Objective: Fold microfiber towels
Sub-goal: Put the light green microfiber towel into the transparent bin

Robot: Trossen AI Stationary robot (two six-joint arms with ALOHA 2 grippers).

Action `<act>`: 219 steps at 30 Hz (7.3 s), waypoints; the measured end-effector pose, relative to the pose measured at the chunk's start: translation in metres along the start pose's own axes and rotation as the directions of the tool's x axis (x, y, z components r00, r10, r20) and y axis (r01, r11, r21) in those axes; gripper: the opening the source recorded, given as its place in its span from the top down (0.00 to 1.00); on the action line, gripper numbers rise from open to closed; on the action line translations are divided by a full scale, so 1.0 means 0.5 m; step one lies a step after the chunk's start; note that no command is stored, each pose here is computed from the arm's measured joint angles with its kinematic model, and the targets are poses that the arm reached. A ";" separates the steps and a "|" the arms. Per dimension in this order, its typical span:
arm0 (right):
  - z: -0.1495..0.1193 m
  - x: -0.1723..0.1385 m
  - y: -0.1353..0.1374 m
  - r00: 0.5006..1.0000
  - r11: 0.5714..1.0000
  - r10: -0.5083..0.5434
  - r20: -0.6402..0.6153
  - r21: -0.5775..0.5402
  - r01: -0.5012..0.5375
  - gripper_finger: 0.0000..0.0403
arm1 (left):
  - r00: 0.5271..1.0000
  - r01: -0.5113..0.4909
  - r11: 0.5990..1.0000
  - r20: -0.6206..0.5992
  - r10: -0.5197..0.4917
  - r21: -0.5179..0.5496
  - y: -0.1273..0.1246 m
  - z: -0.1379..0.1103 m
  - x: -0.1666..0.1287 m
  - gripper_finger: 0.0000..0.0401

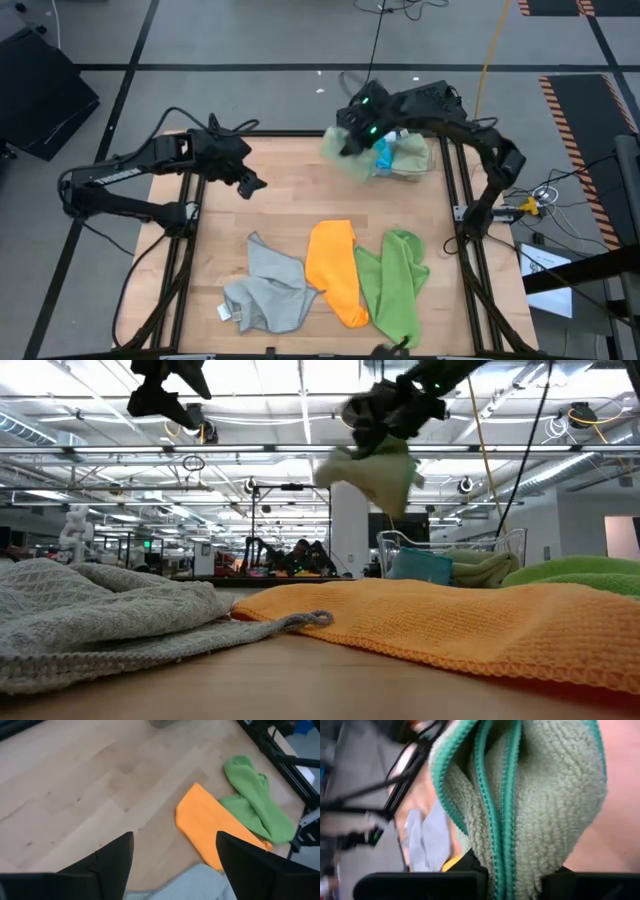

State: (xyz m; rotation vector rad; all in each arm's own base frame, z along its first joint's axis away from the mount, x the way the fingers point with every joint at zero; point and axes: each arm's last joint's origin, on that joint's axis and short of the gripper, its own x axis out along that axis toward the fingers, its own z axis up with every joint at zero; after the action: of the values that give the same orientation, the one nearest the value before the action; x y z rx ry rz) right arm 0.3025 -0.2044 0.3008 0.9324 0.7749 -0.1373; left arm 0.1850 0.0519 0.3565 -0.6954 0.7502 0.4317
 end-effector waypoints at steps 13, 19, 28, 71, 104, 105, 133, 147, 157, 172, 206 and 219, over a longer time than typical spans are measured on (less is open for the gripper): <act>-0.040 -0.192 -0.193 0.946 0.883 -0.276 0.170 0.434 0.180 0.93 | 0.988 0.034 0.998 0.151 -0.026 -0.048 0.012 0.041 -0.001 0.42; -0.089 -0.217 -0.213 0.916 0.845 -0.320 0.241 0.510 0.161 0.93 | 0.977 0.037 0.998 0.211 -0.023 -0.060 0.016 0.058 0.001 0.46; -0.189 -0.203 -0.236 0.830 0.747 -0.454 0.324 0.646 0.157 0.93 | 0.958 0.045 0.996 0.287 -0.020 -0.080 0.026 0.082 0.004 0.51; -0.284 -0.167 -0.283 0.651 0.562 -0.733 0.196 0.715 0.417 0.47 | 0.962 0.117 0.991 0.255 -0.098 -0.060 0.024 0.084 0.005 0.56; -0.148 -0.177 -0.165 0.801 0.715 -0.524 -0.290 0.360 0.599 0.96 | 0.968 0.198 0.980 0.156 -0.198 0.017 -0.002 0.064 0.011 0.56; -0.145 -0.176 -0.170 0.803 0.711 -0.523 -0.286 0.373 0.596 0.97 | 0.967 0.201 0.979 0.154 -0.201 0.019 -0.003 0.063 0.011 0.56; -0.216 -0.056 -0.325 0.667 0.585 -0.648 -0.368 0.320 0.745 1.00 | 0.970 0.159 0.987 0.186 -0.155 -0.007 -0.004 0.064 0.011 0.56; -0.148 -0.178 -0.203 0.719 0.633 -0.686 -0.110 0.397 0.665 1.00 | 0.970 0.155 0.988 0.186 -0.155 0.011 -0.004 0.064 0.011 0.56; -0.119 -0.170 -0.267 0.655 0.557 -0.737 -0.167 0.397 0.729 1.00 | 0.970 0.168 0.986 0.178 -0.166 0.001 -0.006 0.062 0.011 0.56; -0.113 -0.076 -0.379 0.570 0.505 -0.741 -0.356 0.264 0.822 1.00 | 0.970 0.187 0.982 0.165 -0.180 -0.030 -0.018 0.055 0.013 0.56; -0.124 -0.140 -0.340 0.493 0.424 -0.810 -0.318 0.264 0.866 1.00 | 0.967 0.214 0.977 0.142 -0.212 0.005 -0.020 0.053 0.012 0.56; -0.121 -0.060 -0.431 0.460 0.409 -0.785 -0.415 0.210 0.888 1.00 | 0.965 0.232 0.972 0.129 -0.227 -0.025 -0.027 0.049 0.013 0.56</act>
State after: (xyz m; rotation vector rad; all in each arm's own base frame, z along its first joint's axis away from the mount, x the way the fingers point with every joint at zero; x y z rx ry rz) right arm 0.1563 -0.2958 0.1546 0.8539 1.4751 -1.1669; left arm 0.2086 0.0606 0.3700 -0.7764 0.5363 0.2757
